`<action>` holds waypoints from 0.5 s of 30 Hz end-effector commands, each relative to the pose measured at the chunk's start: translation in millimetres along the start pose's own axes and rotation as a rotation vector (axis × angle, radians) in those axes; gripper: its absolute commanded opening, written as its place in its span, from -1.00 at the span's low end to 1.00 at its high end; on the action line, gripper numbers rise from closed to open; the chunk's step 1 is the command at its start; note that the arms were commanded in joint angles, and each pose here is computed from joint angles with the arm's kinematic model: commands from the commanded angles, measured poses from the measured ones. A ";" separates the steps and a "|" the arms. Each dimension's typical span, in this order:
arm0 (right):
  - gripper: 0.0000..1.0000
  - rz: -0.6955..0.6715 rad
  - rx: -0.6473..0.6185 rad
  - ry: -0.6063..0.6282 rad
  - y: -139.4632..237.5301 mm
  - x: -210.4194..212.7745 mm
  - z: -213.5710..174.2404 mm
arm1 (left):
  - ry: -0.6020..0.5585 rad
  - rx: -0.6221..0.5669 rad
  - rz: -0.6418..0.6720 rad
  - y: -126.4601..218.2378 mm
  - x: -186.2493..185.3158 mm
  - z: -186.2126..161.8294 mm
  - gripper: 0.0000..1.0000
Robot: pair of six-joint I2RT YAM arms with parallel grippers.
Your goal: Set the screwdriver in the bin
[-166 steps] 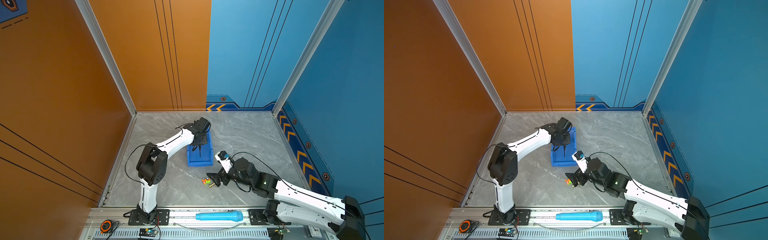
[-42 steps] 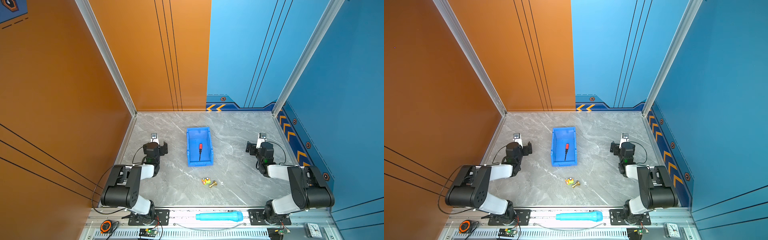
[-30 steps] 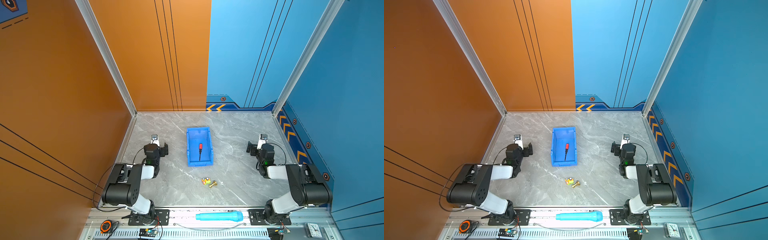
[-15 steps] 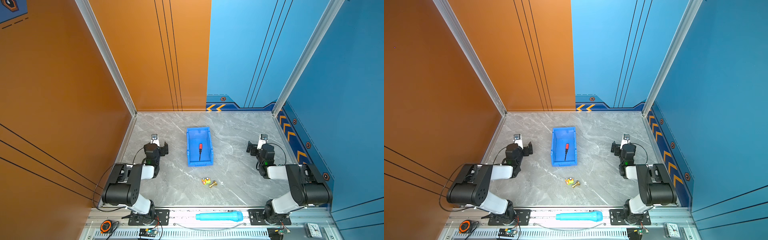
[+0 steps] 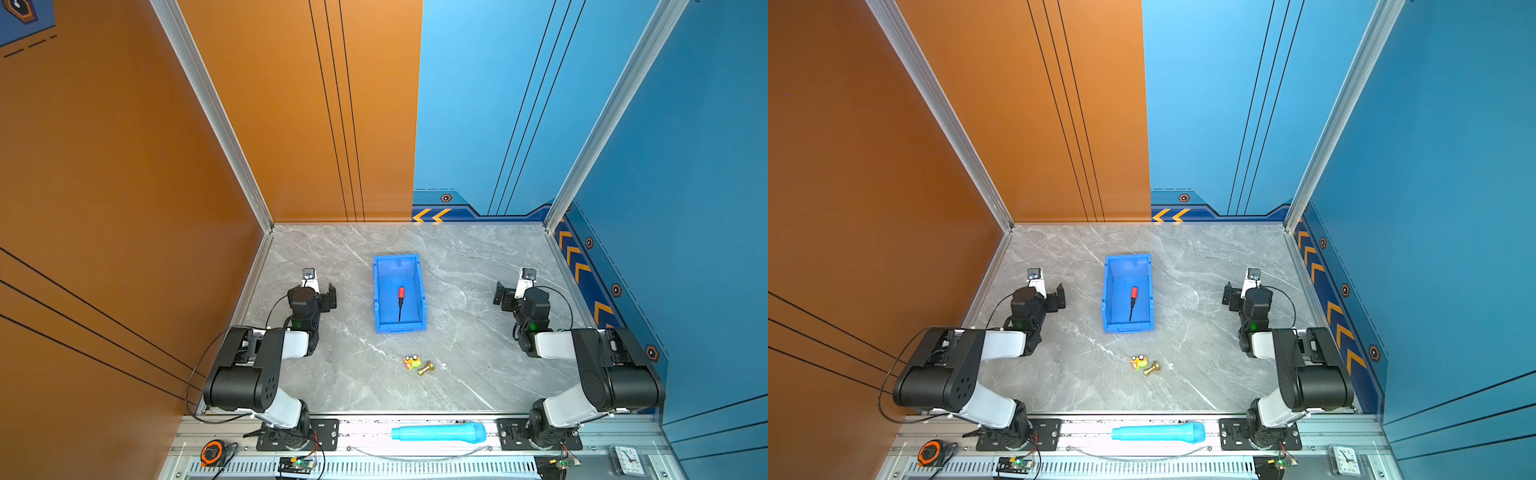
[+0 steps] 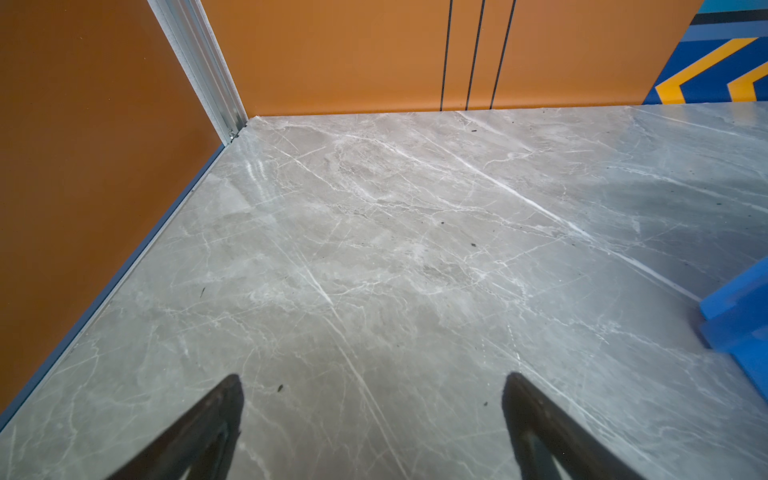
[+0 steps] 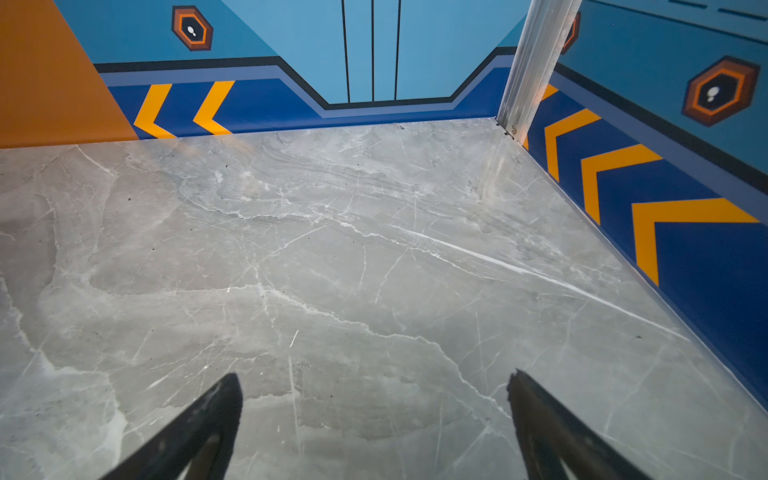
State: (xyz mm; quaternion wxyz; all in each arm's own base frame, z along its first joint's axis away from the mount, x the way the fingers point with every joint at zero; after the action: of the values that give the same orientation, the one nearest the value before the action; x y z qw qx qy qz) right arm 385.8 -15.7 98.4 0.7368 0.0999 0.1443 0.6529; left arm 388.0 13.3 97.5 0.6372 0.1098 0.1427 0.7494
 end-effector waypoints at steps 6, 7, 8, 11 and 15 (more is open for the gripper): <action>1.00 0.089 -0.019 -0.038 1.4 4.3 -2.1 | -0.011 0.004 -0.011 0.2 -0.5 -5.2 0.96; 1.00 0.091 -0.021 -0.042 1.5 4.0 -1.9 | -0.011 0.004 -0.010 0.2 -0.4 -5.7 0.96; 1.00 0.093 -0.021 -0.042 1.5 4.3 -2.1 | -0.009 0.003 -0.012 0.4 -0.9 -5.5 0.96; 1.00 0.092 -0.019 -0.042 1.3 4.2 -2.5 | -0.009 -0.002 -0.011 0.0 -0.7 -5.1 0.96; 1.00 0.086 -0.015 -0.033 0.6 5.0 -2.1 | -0.008 -0.009 -0.010 0.2 -0.3 -5.1 0.96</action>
State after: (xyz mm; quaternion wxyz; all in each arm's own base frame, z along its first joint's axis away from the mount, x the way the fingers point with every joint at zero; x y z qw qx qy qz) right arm 385.3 -14.2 99.3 0.7162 0.1060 0.1274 0.6779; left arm 388.3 13.3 97.6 0.6379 0.1058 0.1396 0.7499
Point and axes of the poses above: each gripper's point midway between its finger pads, its own y axis back along the fingers, its own x axis along the line the jaws close on, z = x × y, the point moved 1 cm from there along y, back along the fingers, and after that the axes turned 5 degrees about y, right-handed, at the moved point
